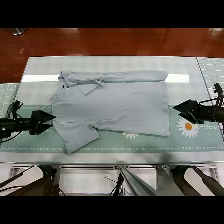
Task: Fold the shirts.
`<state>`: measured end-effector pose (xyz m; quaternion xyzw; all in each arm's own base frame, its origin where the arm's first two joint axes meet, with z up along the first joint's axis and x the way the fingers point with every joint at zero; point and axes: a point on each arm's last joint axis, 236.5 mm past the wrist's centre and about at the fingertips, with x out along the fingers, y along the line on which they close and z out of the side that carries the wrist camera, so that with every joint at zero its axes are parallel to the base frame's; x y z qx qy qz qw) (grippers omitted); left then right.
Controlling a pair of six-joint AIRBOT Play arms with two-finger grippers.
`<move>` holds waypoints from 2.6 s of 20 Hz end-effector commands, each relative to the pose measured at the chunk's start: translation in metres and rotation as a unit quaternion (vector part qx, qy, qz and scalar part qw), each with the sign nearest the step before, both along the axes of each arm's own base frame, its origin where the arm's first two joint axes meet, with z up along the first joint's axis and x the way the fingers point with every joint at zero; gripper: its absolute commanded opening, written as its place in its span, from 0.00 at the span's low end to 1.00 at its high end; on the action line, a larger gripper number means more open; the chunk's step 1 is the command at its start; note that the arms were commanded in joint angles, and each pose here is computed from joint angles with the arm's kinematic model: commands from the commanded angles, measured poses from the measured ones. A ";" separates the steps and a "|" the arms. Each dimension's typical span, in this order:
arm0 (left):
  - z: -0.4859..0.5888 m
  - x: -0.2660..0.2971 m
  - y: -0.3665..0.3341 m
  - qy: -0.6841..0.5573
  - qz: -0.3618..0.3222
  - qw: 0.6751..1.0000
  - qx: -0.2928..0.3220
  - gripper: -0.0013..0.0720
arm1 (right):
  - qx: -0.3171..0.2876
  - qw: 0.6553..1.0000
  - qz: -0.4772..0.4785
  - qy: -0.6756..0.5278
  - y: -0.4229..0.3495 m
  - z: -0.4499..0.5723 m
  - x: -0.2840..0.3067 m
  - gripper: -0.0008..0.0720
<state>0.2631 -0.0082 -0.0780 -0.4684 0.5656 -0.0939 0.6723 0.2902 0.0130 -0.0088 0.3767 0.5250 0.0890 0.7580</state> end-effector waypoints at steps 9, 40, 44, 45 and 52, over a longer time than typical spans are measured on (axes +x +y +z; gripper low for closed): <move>-0.018 0.000 -0.028 0.003 -0.054 0.999 -0.003 0.27 | -0.001 1.000 -0.012 0.000 0.000 -0.005 -0.002 0.86; 0.002 0.012 -0.030 -0.025 -0.095 0.995 0.000 0.04 | 0.068 0.982 -0.018 0.174 0.037 -0.091 -0.045 0.82; 0.000 0.014 -0.028 -0.026 -0.090 0.996 0.005 0.04 | 0.072 0.981 -0.015 0.177 0.039 -0.093 -0.045 0.67; 0.000 0.014 -0.028 -0.026 -0.090 0.996 0.005 0.04 | 0.072 0.982 -0.009 0.172 0.039 -0.092 -0.045 0.49; 0.077 0.068 -0.036 -0.159 -0.059 0.984 -0.048 0.04 | 0.112 0.991 0.067 0.016 0.048 -0.012 0.017 0.04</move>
